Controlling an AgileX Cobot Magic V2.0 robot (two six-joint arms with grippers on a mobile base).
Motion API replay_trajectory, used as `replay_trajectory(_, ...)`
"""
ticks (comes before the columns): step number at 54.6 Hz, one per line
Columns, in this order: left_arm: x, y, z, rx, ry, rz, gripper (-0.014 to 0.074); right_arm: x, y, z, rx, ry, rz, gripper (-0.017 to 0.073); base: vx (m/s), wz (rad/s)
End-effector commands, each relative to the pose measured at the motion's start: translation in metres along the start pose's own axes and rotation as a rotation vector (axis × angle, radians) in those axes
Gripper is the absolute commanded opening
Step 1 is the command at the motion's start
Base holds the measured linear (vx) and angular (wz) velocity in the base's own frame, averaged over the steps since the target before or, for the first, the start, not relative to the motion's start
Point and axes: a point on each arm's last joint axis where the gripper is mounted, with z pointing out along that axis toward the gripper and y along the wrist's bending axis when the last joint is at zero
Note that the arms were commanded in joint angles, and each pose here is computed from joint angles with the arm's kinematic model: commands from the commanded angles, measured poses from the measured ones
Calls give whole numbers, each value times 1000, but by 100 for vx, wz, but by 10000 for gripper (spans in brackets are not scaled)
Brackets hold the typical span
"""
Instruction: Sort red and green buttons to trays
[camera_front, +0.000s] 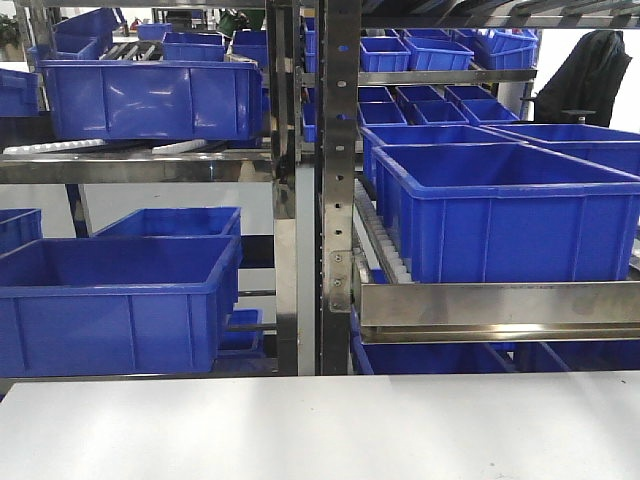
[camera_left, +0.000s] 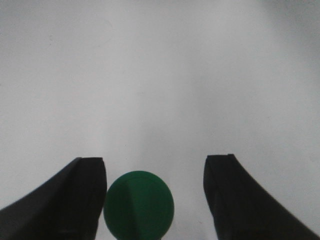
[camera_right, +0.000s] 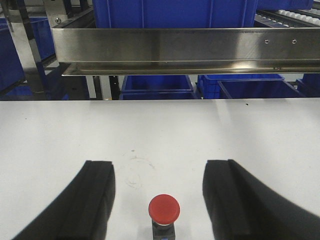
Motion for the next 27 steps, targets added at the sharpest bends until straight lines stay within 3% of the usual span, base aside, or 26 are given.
replay_trajectory(1,-19,0,0,-4,-138,19,544,-16,0,-2,-2,-92,-13,463,0,0)
replay_trajectory(12,-20,7,6,-72,-165,-5,544,-15,0,-2,0,-82,-13,463,0,0)
replay_trajectory(16,-17,7,10,-74,-151,-13,544,-15,0,-2,0,-81,-13,463,0,0)
replay_trajectory(23,-13,5,15,-54,-122,-76,544,-15,0,-2,1,-79,-13,463,0,0)
replay_trajectory(27,-11,3,16,-32,-111,-55,544,-15,0,-2,1,-73,-13,463,0,0)
